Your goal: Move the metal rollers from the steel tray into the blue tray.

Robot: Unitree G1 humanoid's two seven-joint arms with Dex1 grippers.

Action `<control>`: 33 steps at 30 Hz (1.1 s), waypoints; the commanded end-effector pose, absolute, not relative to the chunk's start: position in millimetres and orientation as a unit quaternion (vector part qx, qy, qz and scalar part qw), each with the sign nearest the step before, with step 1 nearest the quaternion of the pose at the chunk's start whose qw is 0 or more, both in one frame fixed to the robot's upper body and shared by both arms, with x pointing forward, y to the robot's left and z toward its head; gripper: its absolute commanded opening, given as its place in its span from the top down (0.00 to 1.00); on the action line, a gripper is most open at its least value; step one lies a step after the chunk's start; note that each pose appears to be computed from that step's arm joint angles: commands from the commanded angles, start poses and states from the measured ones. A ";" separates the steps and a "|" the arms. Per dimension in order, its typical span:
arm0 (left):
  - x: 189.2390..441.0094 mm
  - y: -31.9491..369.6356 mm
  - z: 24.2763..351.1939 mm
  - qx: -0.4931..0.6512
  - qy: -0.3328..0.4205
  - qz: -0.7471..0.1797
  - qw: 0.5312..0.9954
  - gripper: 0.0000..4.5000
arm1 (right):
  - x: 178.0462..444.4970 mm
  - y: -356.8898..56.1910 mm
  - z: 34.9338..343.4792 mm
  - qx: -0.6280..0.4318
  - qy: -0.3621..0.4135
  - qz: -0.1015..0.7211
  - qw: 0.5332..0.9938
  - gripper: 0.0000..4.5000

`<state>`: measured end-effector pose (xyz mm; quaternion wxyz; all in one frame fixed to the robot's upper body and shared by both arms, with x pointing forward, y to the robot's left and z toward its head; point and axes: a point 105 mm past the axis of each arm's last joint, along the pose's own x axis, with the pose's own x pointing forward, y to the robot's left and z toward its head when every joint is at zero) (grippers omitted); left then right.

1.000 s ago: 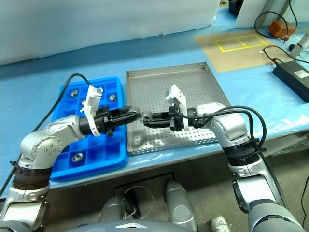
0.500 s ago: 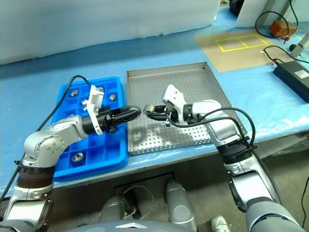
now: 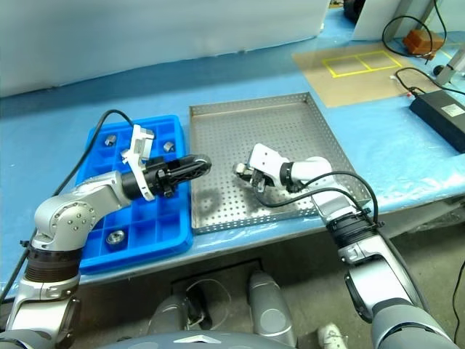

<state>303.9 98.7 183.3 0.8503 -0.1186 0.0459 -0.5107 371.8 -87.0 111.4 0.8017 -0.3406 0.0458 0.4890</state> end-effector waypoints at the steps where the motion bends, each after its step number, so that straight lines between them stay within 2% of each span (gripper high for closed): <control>1: 328.5 99.5 187.9 -0.048 0.002 -0.450 0.892 0.68 | 387.0 -88.7 129.3 -0.357 0.011 0.450 0.818 0.85; 6: 345.8 97.3 176.9 -0.007 -0.005 -0.411 0.912 0.68 | 396.5 -102.3 126.3 -0.309 0.058 0.420 0.852 0.85; 9: 341.9 91.4 159.3 0.043 0.012 -0.424 0.905 0.68 | 400.6 -115.1 129.3 -0.271 0.077 0.393 0.875 0.85; 16: 332.8 74.7 122.7 0.128 0.045 -0.462 0.876 0.68 | 408.0 -142.4 125.1 -0.267 0.102 0.317 0.904 0.85; 25: 343.5 70.0 108.6 0.169 0.066 -0.463 0.867 0.68 | 391.6 -142.1 122.1 -0.244 0.108 0.331 0.905 0.85; 31: 345.1 72.5 106.7 0.174 0.072 -0.463 0.866 0.68 | 387.7 -138.9 121.0 -0.235 0.115 0.339 0.904 0.42; 33: 343.0 72.7 104.6 0.181 0.077 -0.468 0.861 0.68 | 384.5 -135.0 119.5 -0.230 0.118 0.351 0.900 0.42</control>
